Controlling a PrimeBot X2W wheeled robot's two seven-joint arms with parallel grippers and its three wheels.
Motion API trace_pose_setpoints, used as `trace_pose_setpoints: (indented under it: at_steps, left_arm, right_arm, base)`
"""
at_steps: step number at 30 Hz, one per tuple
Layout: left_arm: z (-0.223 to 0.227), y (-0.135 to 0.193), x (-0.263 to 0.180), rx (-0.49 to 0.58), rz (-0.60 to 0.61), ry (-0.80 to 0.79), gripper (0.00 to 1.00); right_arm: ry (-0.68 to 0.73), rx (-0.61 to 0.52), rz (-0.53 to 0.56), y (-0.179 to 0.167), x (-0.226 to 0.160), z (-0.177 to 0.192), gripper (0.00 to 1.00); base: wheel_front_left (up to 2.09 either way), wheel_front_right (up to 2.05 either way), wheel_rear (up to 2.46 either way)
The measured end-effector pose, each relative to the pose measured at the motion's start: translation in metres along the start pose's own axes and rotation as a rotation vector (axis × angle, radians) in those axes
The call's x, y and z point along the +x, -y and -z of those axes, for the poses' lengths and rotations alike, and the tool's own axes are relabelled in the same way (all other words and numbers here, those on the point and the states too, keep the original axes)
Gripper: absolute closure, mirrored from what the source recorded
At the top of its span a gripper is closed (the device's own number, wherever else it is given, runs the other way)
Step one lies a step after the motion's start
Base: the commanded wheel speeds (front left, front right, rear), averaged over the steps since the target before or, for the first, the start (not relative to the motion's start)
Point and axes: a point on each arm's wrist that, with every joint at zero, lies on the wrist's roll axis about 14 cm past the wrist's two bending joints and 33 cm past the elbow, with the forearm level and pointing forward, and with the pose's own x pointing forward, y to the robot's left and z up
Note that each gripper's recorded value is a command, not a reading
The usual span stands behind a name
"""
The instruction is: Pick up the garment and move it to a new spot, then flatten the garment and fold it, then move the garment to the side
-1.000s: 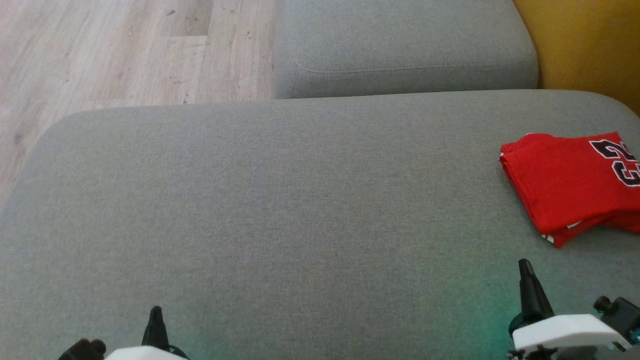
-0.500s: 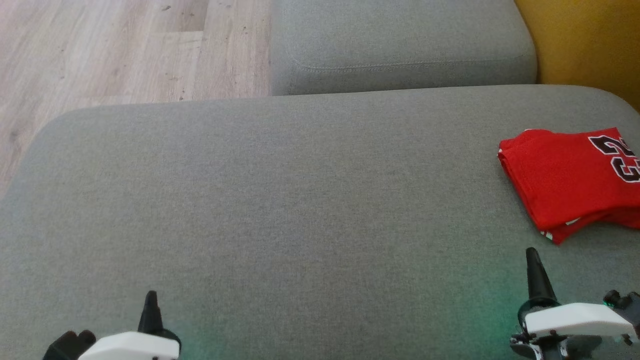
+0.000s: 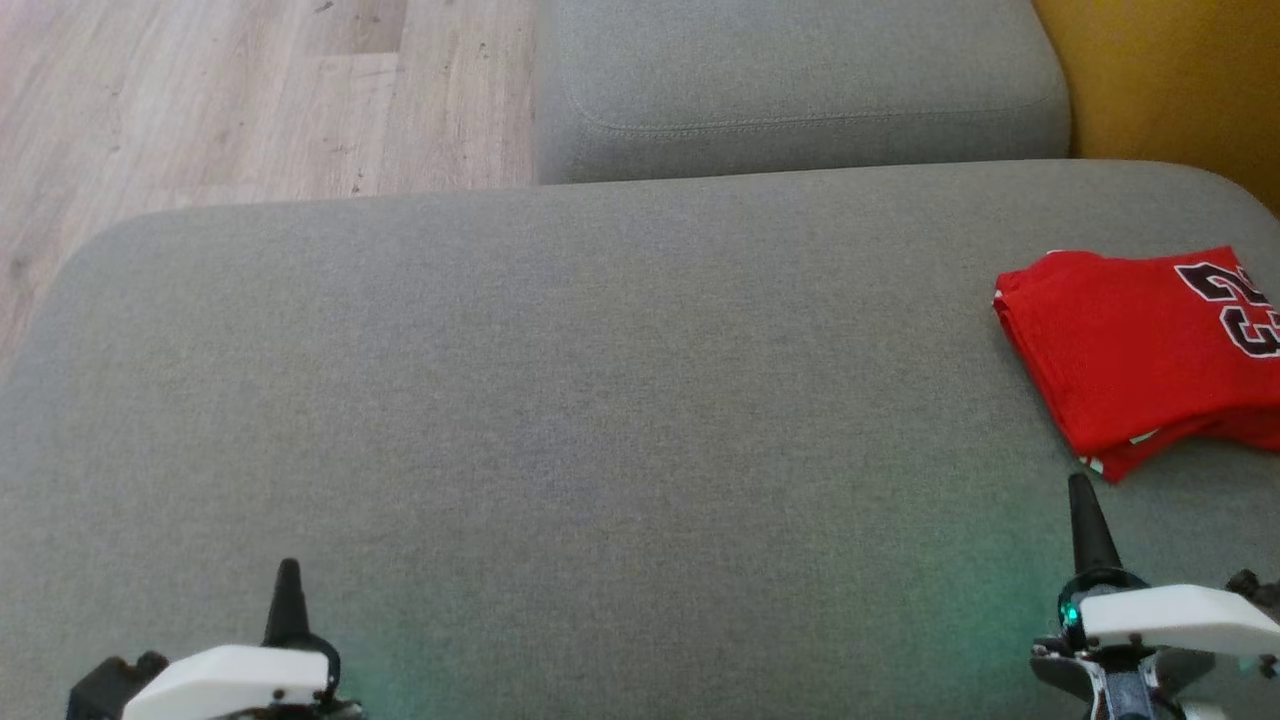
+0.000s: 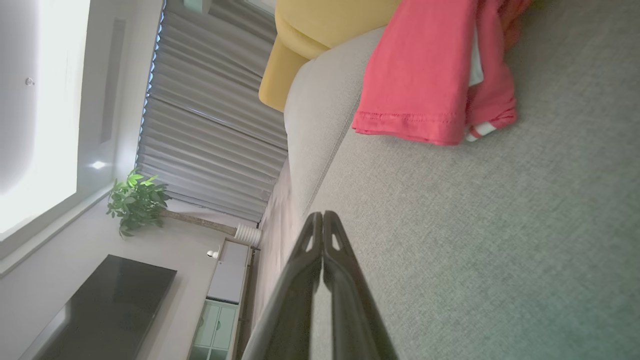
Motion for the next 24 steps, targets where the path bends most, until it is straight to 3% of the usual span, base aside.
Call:
trace_pose_setpoints:
  at_steps: [24]
  left_arm:
    - [-0.018,0.025,0.015,-0.251,0.117,0.033,1.0]
  right_arm:
    - [0.041,0.284,-0.021,-0.005,0.01,-0.017,1.0]
  base:
    - [0.0,0.0,0.0]
